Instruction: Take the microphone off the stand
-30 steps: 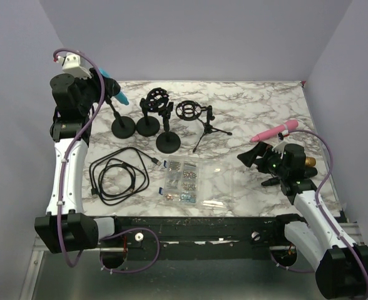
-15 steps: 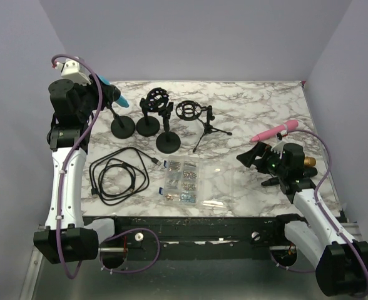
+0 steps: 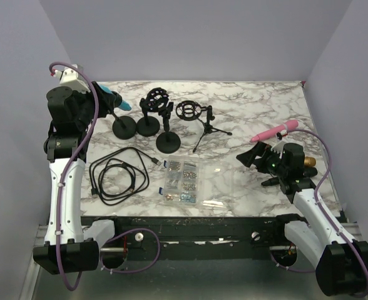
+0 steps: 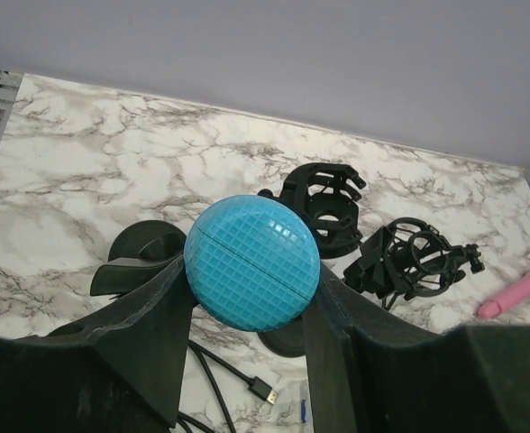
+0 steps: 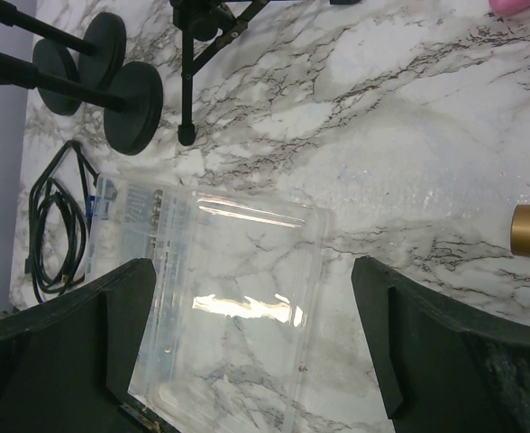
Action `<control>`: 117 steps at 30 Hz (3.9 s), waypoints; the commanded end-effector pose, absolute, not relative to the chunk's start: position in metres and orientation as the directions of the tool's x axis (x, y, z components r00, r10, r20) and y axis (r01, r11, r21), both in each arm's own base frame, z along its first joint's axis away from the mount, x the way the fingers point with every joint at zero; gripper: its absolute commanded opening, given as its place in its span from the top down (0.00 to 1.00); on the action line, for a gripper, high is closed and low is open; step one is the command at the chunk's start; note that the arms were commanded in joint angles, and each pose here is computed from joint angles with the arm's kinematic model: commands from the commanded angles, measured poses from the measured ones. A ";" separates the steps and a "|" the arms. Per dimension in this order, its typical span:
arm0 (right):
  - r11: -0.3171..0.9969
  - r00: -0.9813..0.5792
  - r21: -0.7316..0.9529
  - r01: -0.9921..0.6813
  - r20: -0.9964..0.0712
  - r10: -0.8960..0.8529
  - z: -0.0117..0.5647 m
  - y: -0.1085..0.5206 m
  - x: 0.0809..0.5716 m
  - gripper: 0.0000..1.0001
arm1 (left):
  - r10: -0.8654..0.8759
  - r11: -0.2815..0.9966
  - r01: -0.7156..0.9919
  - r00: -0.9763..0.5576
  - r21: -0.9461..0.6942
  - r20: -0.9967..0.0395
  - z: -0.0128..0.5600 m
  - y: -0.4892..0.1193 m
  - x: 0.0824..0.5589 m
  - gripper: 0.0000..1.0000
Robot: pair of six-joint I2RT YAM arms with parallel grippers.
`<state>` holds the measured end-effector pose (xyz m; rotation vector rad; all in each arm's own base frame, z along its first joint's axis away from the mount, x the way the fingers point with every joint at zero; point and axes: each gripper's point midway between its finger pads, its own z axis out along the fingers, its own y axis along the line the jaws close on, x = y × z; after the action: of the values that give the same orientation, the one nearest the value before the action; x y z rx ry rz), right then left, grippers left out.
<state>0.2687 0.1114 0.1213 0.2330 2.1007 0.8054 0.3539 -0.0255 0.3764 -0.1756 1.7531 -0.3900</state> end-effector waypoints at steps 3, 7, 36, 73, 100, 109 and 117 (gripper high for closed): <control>0.769 -0.625 0.622 -0.147 -0.661 0.416 0.120 0.115 0.267 0.00 | -0.404 0.882 0.119 -0.306 -0.456 -0.862 0.365 -0.046 0.334 1.00; 0.767 -0.621 0.623 -0.149 -0.663 0.418 0.121 0.115 0.266 0.00 | -0.399 0.887 0.114 -0.302 -0.448 -0.866 0.367 -0.046 0.329 1.00; 0.773 -0.650 0.621 -0.131 -0.643 0.406 0.113 0.115 0.270 0.00 | -0.347 0.892 0.209 -0.252 -0.401 -0.903 0.414 -0.055 0.310 1.00; 0.748 -0.541 0.616 -0.246 -0.728 0.422 0.217 0.130 0.317 0.00 | -0.270 0.952 0.126 -0.079 -0.278 -0.960 0.449 -0.019 0.391 1.00; 0.645 -0.446 0.516 -0.563 -0.847 0.288 0.329 0.311 0.337 0.00 | -0.326 0.929 0.150 -0.098 -0.337 -0.940 0.440 -0.007 0.419 1.00; 0.612 -0.428 0.475 -0.632 -0.873 0.235 0.338 0.368 0.338 0.00 | -0.332 0.924 0.146 -0.154 -0.354 -0.931 0.411 -0.008 0.430 1.00; 0.580 -0.429 0.468 -0.667 -0.878 0.214 0.333 0.405 0.335 0.00 | -0.315 0.936 0.102 -0.178 -0.336 -0.932 0.396 -0.002 0.425 1.00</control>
<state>0.3316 0.3900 0.3205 -0.3634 1.8051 1.0437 0.4305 -0.0041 0.3917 -0.1884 1.7389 -0.4045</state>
